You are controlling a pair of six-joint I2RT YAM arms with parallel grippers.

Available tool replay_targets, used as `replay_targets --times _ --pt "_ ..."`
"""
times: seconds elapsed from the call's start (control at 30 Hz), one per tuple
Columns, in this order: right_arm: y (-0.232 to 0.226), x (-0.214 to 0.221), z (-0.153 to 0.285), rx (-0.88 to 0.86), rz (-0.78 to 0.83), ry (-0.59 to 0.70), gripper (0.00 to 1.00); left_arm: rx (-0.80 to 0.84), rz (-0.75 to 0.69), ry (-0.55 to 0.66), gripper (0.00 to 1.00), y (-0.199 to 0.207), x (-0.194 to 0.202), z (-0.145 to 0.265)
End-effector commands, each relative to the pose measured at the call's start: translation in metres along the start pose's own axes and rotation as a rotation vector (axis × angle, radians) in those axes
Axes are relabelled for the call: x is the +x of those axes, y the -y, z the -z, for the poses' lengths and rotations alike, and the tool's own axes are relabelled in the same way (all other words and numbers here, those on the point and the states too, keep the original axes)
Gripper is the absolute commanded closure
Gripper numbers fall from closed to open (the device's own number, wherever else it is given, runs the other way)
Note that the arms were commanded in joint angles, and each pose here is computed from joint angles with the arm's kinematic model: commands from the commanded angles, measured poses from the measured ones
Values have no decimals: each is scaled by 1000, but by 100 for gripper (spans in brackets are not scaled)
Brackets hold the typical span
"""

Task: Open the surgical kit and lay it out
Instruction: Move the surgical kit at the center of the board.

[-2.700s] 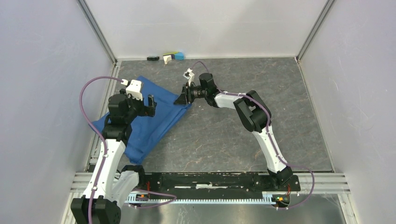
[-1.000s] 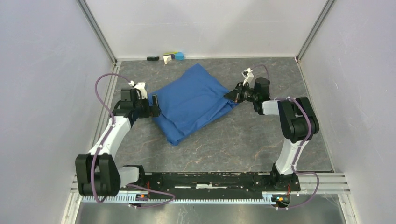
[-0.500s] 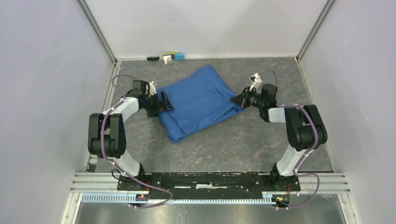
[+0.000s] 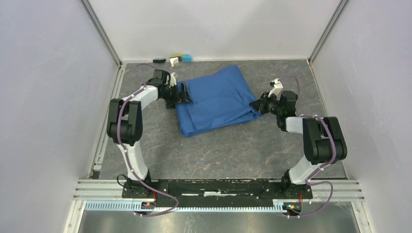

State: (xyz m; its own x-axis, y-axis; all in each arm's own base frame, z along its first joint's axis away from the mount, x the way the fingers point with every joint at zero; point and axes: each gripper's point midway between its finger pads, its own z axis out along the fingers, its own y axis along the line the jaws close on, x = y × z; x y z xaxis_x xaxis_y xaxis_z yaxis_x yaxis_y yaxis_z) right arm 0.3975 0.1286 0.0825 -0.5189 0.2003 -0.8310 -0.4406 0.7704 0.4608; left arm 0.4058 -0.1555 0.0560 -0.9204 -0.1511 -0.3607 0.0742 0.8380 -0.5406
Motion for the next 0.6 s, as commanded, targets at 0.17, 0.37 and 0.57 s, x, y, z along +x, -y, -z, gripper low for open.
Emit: replay_targets --times 0.17,0.37,0.57 --pt "12 -4 -31 -3 -11 -38 74 130 -60 163 3 52 -107 -41" --pt "20 -10 -46 -1 -12 -38 71 161 -35 195 3 56 -138 -66" --pt "20 -14 -46 2 -11 -21 71 187 -39 188 4 66 -141 -82"
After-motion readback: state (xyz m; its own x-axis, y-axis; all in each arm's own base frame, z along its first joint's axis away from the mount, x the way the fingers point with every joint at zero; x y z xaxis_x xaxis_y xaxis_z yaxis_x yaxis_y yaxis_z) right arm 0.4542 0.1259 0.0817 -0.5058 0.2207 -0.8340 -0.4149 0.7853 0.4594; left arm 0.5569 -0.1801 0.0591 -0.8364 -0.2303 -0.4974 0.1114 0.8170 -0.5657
